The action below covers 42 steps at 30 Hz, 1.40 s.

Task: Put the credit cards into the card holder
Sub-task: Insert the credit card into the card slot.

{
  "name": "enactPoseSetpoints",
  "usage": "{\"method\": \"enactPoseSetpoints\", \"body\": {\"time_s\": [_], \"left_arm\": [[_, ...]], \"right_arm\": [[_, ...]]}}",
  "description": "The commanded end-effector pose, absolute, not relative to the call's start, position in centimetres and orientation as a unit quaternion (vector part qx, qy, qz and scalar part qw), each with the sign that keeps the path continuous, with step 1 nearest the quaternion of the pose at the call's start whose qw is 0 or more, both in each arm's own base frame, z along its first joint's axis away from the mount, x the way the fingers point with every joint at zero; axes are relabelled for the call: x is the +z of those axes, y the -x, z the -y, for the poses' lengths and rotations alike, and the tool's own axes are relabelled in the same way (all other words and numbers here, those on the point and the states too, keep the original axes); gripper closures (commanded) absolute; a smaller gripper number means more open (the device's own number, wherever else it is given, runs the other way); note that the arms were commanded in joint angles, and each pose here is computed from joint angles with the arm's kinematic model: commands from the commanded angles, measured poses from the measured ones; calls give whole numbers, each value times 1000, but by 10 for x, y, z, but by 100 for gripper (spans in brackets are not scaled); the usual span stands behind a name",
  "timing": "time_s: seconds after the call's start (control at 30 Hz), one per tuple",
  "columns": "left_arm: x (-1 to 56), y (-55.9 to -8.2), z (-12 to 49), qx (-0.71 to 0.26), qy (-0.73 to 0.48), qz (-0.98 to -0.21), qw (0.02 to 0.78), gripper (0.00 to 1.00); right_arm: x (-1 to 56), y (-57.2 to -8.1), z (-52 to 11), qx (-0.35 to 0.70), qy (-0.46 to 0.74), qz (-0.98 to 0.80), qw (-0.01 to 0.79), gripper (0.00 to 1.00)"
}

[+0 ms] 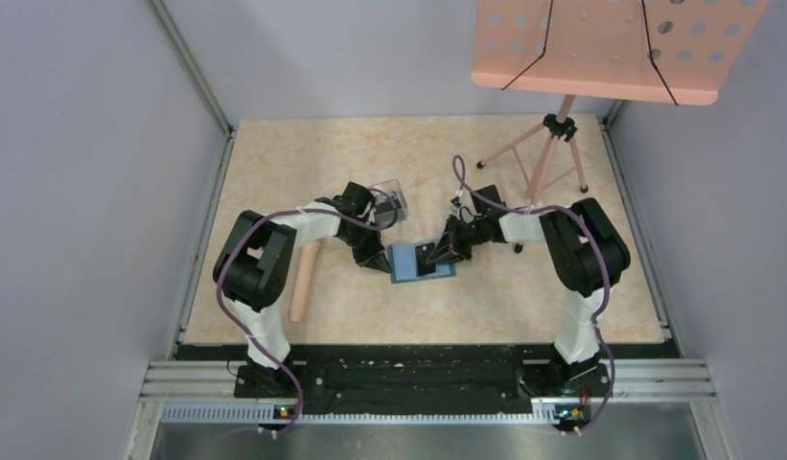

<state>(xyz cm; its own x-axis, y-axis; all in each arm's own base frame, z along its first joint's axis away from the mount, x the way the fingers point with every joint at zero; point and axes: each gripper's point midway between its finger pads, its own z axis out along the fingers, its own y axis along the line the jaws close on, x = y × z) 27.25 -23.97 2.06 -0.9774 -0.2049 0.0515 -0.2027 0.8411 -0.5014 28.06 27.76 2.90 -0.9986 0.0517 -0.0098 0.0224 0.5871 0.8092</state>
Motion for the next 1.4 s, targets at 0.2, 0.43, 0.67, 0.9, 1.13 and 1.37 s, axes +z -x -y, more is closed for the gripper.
{"method": "enactPoseSetpoints", "body": {"time_s": [0.2,0.43,0.67,0.9,1.13,1.37], "left_arm": [[11,-272,244,-249,89,-964,2,100],[11,-273,245,-251,87,-964,1,100],[12,-273,245,-249,86,-965,2,100],[13,-274,245,-248,84,-965,3,100],[14,-275,244,-246,84,-966,4,100],[15,-277,246,-246,83,-966,5,100]], "right_arm": [[28,-275,-280,463,-42,-885,-20,100],[29,-267,-292,488,-17,-871,-45,100],[19,-263,-300,472,6,-880,-63,100],[13,-267,-299,410,48,-909,-52,93],[15,-272,-288,327,97,-940,-22,64],[18,-275,-279,255,132,-958,-2,47]]}}
